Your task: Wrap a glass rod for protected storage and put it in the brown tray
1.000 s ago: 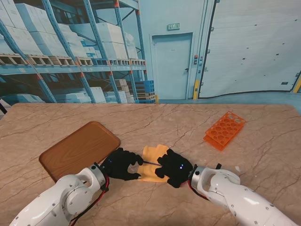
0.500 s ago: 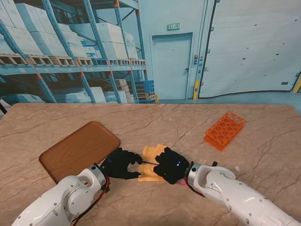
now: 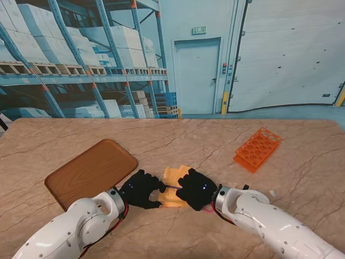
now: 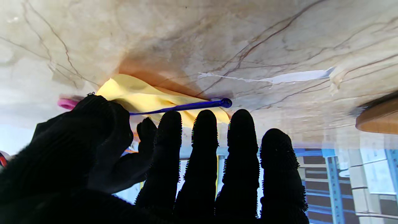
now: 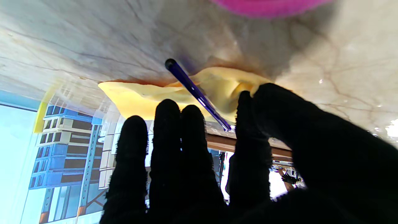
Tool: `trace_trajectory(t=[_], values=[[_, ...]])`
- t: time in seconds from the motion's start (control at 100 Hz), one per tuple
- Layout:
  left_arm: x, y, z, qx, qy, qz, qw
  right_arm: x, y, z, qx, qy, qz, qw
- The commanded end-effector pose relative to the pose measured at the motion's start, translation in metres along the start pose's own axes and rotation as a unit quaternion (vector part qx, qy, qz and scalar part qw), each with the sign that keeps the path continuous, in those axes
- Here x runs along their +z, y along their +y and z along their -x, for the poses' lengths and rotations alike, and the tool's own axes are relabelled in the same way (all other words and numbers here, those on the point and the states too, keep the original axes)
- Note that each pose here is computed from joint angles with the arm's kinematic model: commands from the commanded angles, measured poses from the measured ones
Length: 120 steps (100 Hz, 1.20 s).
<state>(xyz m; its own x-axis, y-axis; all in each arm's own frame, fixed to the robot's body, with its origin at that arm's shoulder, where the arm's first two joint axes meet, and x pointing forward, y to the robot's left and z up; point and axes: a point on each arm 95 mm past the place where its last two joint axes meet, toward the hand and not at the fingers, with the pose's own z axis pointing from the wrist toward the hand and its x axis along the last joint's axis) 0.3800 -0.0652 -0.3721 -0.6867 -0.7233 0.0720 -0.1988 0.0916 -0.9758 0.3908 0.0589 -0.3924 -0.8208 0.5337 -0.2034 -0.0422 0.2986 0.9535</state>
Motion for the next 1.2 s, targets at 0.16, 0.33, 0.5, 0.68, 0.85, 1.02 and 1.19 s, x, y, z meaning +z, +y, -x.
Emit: trace_trajectory(t=[0.16, 0.33, 0.5, 0.68, 0.85, 1.02, 1.19], values=[[0.003, 0.003, -0.002, 0.028, 0.024, 0.008, 0.9993, 0.004, -0.004, -0.002, 0.019, 0.0, -0.006, 0.9998], [0.006, 0.003, -0.005, 0.054, 0.034, 0.011, 0.9979, 0.004, -0.004, -0.002, 0.026, -0.001, -0.009, 0.9996], [0.011, 0.004, -0.006, 0.136, 0.068, 0.013, 0.9884, 0.005, -0.005, -0.001, 0.034, -0.006, -0.011, 0.9994], [0.016, 0.009, -0.01, 0.168, 0.082, 0.034, 0.9819, 0.005, -0.006, 0.0, 0.038, -0.008, -0.012, 0.9991], [0.022, 0.014, -0.013, 0.181, 0.088, 0.046, 0.9784, 0.004, -0.005, 0.0, 0.041, -0.01, -0.012, 0.999], [0.03, 0.019, -0.016, 0.177, 0.093, 0.049, 0.9786, 0.003, -0.004, 0.0, 0.044, -0.012, -0.01, 0.9989], [0.034, 0.02, -0.017, 0.16, 0.089, 0.034, 0.9825, 0.002, -0.003, -0.001, 0.048, -0.013, -0.006, 0.9987]])
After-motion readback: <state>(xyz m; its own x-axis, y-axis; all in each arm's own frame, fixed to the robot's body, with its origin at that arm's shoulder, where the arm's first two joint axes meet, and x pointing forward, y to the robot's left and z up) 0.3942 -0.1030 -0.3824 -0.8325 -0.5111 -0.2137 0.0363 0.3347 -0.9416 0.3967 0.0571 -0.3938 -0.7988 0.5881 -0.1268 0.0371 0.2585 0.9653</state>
